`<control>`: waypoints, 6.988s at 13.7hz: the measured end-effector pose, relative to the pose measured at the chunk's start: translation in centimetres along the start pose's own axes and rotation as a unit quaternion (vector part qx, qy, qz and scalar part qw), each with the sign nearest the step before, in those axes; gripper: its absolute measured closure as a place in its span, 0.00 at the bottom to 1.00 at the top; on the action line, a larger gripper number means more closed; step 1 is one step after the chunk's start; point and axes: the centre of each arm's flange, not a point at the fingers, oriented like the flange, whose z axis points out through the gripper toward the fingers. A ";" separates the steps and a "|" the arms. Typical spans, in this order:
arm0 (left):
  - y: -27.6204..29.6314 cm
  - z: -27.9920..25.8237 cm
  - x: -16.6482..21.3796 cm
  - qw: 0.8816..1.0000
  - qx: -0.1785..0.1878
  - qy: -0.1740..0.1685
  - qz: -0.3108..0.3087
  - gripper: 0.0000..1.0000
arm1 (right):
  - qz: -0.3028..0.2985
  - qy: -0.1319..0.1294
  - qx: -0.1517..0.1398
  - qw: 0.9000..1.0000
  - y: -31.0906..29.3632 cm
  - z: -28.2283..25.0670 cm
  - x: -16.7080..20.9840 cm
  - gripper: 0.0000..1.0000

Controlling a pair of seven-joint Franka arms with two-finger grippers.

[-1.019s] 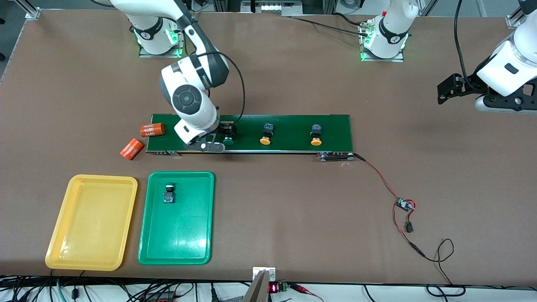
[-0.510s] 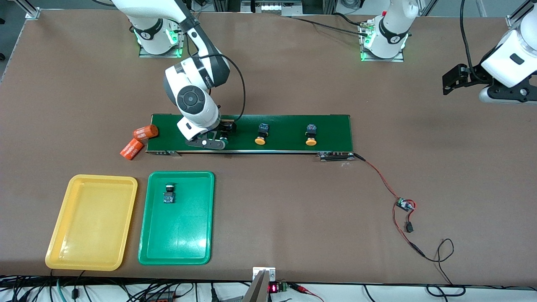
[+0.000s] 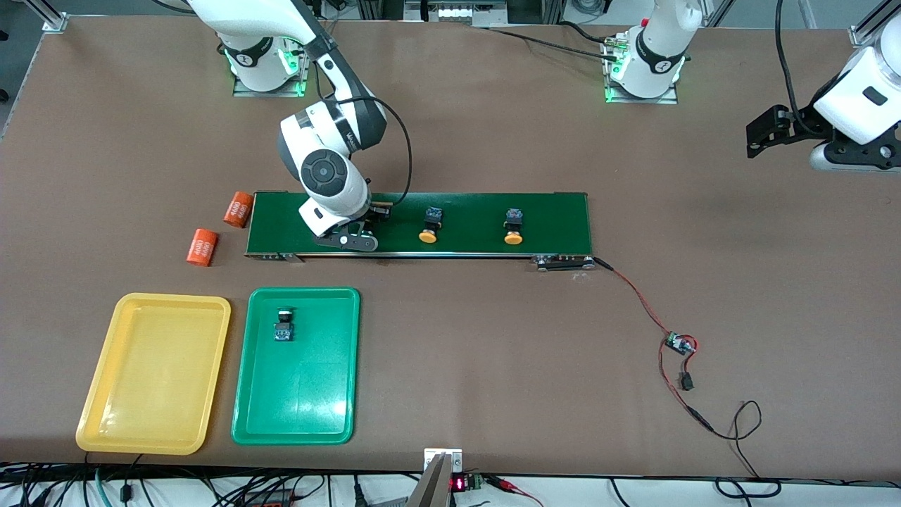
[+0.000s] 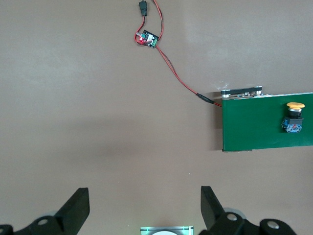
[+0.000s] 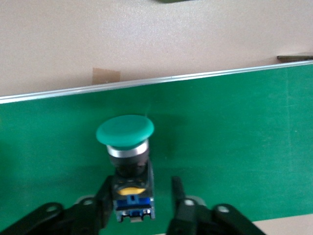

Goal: Sort buttons by color to trays
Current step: 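Carry the green button into the green tray with the right gripper, then return the right gripper to the belt and grasp a yellow button, then carry the yellow button over the yellow tray with the right gripper, then lower the yellow button into the yellow tray and open the right gripper, then move the right gripper back to the belt and grasp the last yellow button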

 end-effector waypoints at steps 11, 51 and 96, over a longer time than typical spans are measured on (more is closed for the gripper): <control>0.3 -0.2 -0.1 1.000 0.000 0.000 0.003 0.00 | -0.063 0.084 0.039 0.994 7.2 -6.5 12.1 0.67; 1.0 -0.2 -0.5 1.000 -0.001 -0.017 0.009 0.00 | 0.034 0.032 0.050 0.998 0.1 1.1 -1.3 0.56; 0.9 -0.1 -0.7 1.000 -0.002 -0.023 0.008 0.00 | -0.041 0.051 0.032 0.997 7.2 -13.1 11.2 0.00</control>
